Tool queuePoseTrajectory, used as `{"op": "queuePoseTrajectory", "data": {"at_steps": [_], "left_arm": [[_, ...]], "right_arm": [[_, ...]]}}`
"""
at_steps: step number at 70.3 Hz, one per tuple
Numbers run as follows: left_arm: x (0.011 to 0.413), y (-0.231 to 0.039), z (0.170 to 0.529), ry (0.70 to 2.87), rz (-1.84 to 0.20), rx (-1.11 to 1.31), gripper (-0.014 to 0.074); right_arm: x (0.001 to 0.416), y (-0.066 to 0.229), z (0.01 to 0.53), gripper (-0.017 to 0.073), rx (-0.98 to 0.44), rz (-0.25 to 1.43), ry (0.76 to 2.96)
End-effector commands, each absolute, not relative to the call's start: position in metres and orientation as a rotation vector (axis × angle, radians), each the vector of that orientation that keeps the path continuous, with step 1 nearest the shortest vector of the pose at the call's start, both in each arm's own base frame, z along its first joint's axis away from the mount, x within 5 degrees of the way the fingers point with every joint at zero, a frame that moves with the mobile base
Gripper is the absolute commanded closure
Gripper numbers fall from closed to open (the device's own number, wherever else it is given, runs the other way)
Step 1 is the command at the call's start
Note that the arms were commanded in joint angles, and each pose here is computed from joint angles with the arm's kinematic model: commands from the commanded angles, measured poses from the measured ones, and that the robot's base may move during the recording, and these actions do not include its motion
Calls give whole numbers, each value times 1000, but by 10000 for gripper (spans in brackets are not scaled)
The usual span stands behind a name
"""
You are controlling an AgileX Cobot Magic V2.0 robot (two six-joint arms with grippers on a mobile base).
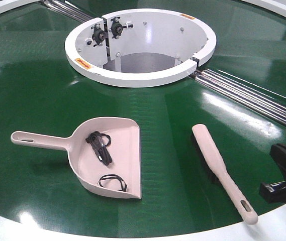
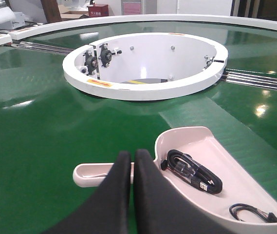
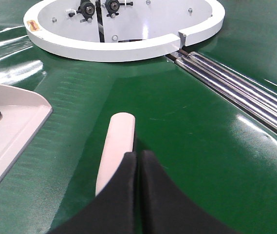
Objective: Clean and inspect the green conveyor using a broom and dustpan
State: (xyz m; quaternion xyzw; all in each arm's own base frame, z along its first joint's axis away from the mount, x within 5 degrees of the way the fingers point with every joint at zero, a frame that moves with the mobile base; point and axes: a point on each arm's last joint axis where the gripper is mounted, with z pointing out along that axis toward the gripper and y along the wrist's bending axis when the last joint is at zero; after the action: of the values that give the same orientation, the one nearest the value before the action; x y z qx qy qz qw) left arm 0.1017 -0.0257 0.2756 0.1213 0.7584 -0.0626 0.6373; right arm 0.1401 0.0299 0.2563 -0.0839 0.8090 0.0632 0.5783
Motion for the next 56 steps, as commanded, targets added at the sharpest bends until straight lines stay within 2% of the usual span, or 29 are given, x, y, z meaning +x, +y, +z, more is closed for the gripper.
{"op": "queuePoseTrajectory", "data": {"at_steps": [1,15,32,56], "left_arm": [[104,-24,287,1657,-136,235,600],[104,-23,285,1652,-64,291,600],[93,-11,278,1642,-67,117,600],[63,1,213,1608,45,11,600]], "right_arm": [[143,30,272,563,-185,144,1794],[143,30,272,563,-185,144,1794],[143,30,272,563,-185,144,1794],[143,30,272,563,-185,144,1794]]}}
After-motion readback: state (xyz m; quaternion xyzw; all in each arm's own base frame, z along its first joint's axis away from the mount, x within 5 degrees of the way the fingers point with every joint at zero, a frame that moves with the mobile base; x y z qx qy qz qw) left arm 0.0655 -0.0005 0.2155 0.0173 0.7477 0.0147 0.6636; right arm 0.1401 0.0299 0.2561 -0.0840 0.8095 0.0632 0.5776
